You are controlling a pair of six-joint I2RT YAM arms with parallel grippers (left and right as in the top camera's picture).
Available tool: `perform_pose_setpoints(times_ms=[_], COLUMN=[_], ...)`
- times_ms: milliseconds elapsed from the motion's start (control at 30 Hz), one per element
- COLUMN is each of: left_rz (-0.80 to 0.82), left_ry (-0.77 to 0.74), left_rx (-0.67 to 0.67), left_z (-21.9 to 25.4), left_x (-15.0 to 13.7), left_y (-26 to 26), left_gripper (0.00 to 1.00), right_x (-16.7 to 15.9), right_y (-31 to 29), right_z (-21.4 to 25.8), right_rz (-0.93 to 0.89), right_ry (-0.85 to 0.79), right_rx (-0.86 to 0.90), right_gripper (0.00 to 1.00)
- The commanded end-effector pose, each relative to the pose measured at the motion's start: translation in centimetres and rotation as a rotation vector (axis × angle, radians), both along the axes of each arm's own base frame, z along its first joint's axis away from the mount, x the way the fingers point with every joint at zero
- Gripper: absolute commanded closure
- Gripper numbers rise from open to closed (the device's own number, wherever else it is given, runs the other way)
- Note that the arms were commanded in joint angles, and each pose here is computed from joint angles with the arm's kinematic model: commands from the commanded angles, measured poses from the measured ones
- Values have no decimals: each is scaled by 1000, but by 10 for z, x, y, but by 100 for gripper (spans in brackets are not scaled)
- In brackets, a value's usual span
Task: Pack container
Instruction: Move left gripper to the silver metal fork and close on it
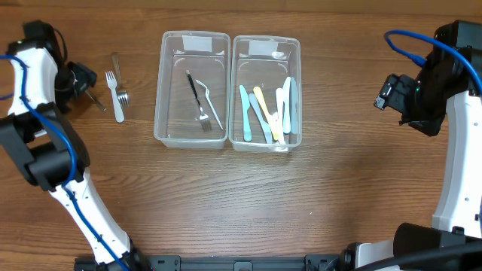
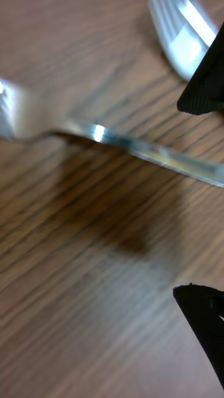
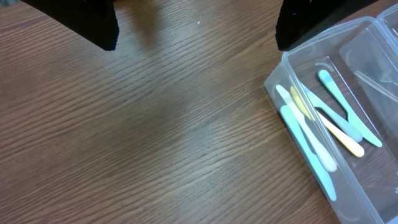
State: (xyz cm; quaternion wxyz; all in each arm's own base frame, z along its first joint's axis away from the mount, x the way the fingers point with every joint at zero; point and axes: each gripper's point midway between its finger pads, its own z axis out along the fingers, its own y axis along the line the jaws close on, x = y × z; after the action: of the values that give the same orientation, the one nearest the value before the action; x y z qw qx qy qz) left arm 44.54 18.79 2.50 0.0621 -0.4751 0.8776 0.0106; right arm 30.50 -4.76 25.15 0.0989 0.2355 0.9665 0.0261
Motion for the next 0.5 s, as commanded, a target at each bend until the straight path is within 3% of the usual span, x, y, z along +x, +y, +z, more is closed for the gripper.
perform_pose_setpoints(times_ms=[0,467], left_rz=[-4,-5], left_ry=[35,-80], left_rx=[-24,46], left_z=[-25,-25], left_x=[-2,28], left_y=[-3,13], left_gripper=[12,7], right_x=[-1,-1], right_y=[0,0], right_z=[4,4], right_rz=[4,4], right_ry=[-12,-12], right_rx=[-2,-2], right_gripper=[17,17])
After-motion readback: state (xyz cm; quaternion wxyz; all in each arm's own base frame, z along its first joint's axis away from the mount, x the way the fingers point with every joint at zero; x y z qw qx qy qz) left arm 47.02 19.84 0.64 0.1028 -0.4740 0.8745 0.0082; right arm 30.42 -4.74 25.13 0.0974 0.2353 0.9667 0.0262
